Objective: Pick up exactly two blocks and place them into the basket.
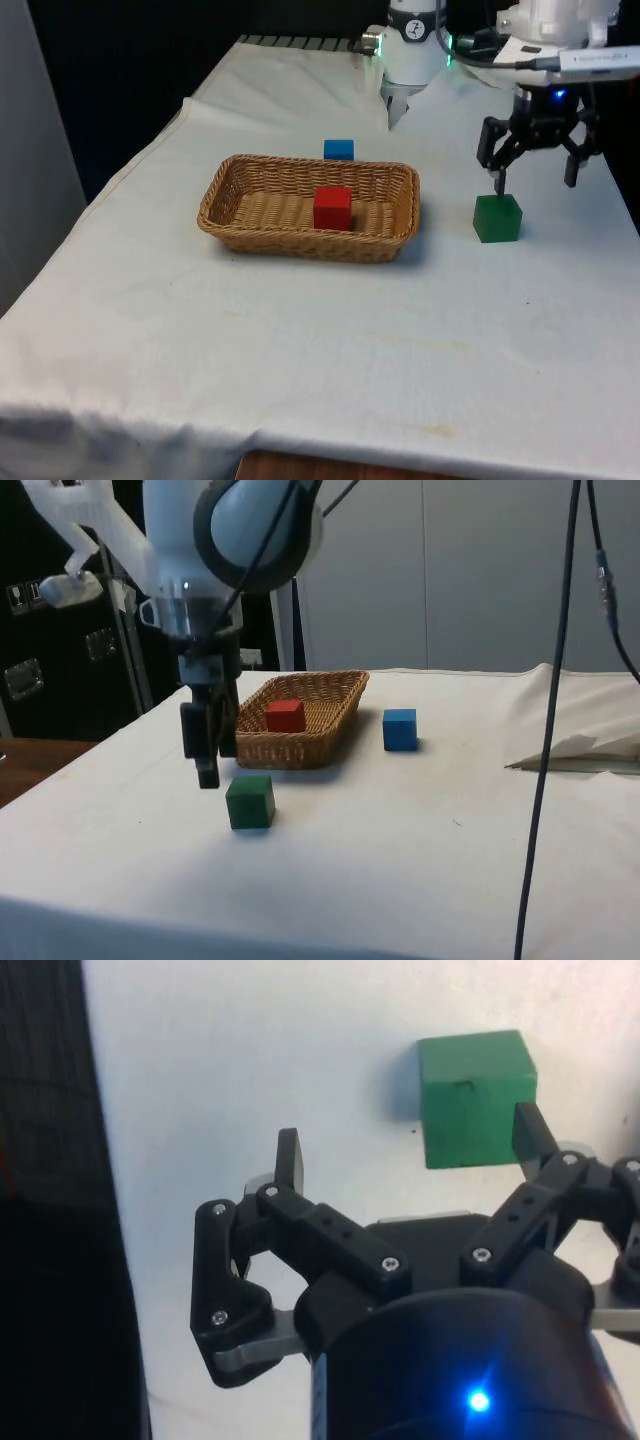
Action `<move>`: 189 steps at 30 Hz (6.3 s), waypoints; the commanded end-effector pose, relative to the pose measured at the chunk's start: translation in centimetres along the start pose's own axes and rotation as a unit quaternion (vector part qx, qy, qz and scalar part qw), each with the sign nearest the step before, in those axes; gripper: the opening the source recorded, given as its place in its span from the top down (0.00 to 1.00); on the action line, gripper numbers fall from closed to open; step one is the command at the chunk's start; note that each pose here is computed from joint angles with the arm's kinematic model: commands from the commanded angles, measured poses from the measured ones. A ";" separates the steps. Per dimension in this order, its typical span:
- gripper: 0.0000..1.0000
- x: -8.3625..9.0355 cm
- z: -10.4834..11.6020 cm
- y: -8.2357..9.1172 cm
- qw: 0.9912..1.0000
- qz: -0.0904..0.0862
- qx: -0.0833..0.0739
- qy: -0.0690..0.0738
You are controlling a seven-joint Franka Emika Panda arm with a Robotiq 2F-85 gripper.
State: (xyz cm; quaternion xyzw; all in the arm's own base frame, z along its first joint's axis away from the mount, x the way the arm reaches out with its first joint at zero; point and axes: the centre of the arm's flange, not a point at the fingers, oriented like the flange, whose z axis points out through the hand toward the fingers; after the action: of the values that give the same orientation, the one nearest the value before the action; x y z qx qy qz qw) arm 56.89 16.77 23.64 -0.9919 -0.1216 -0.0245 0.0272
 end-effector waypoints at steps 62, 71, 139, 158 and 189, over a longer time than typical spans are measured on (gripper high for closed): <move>0.00 -1.6 4.1 3.8 0.999 0.025 -0.011 -0.029; 0.00 -1.3 5.4 4.0 0.998 0.055 -0.010 -0.029; 0.98 -3.7 -5.8 11.4 0.993 0.114 -0.016 -0.011; 0.98 -5.8 -6.1 18.2 0.993 0.113 -0.024 -0.012; 0.98 -8.1 -3.8 29.5 0.991 0.119 -0.049 -0.028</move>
State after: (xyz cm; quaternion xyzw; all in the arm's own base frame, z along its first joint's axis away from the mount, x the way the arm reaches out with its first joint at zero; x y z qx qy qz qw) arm 55.95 -13.94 25.71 -0.9997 -0.0007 0.0032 -0.0261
